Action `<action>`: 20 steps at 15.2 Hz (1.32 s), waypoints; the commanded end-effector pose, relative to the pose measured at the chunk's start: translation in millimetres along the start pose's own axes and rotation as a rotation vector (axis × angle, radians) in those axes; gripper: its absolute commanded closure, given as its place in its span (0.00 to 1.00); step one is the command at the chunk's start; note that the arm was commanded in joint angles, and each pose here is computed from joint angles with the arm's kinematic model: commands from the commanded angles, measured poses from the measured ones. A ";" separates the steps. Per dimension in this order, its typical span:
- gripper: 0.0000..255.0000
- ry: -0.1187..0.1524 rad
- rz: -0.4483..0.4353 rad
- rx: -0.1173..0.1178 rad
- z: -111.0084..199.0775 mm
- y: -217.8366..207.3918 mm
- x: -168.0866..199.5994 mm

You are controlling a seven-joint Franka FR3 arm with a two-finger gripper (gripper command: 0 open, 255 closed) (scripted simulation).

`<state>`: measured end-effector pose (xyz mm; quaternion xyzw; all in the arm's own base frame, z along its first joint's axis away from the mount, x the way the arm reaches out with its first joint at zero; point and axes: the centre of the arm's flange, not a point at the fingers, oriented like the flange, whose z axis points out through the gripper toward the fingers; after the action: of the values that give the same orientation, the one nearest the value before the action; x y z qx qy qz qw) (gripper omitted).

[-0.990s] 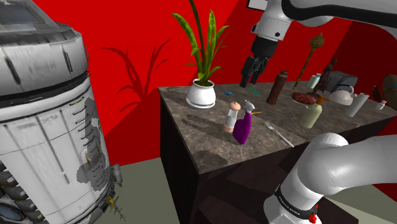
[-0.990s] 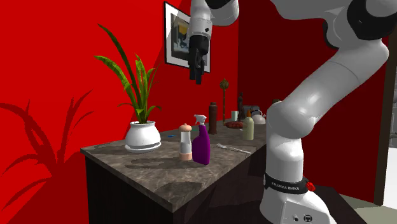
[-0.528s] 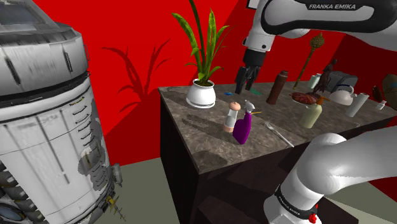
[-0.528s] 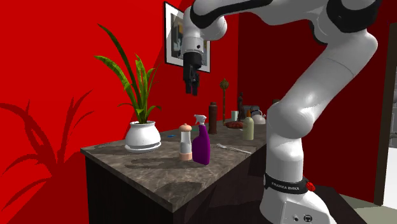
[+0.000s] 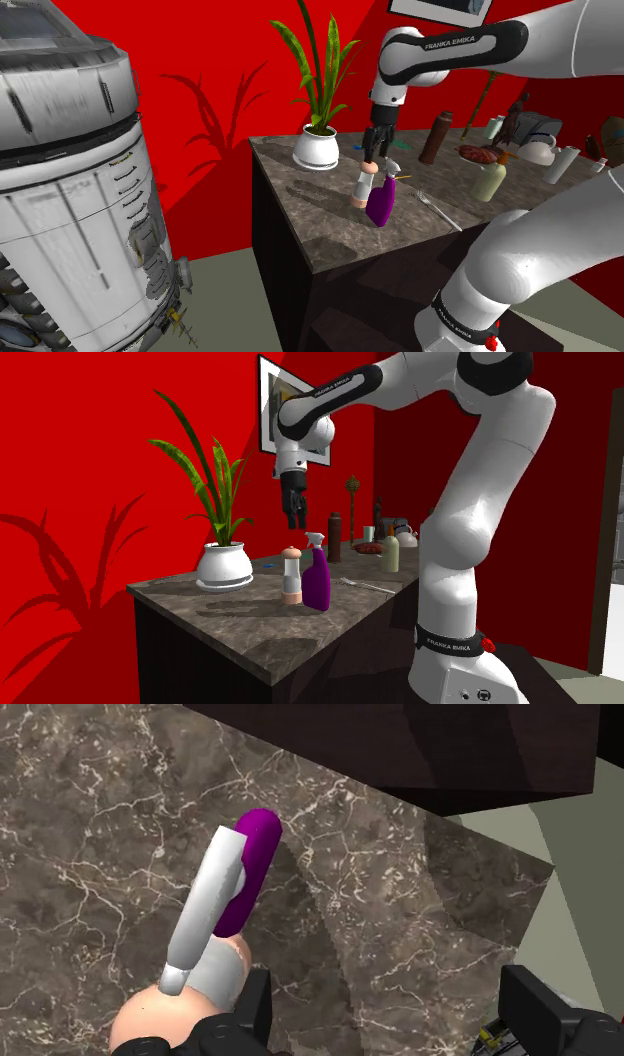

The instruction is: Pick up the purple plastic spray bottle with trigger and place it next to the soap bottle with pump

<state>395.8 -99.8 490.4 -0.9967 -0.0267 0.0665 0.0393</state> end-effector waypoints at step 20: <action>0.00 -0.182 0.034 0.007 152.1 101.9 61.7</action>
<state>446.0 -192.7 339.9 -0.9893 -0.0090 0.1416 0.0335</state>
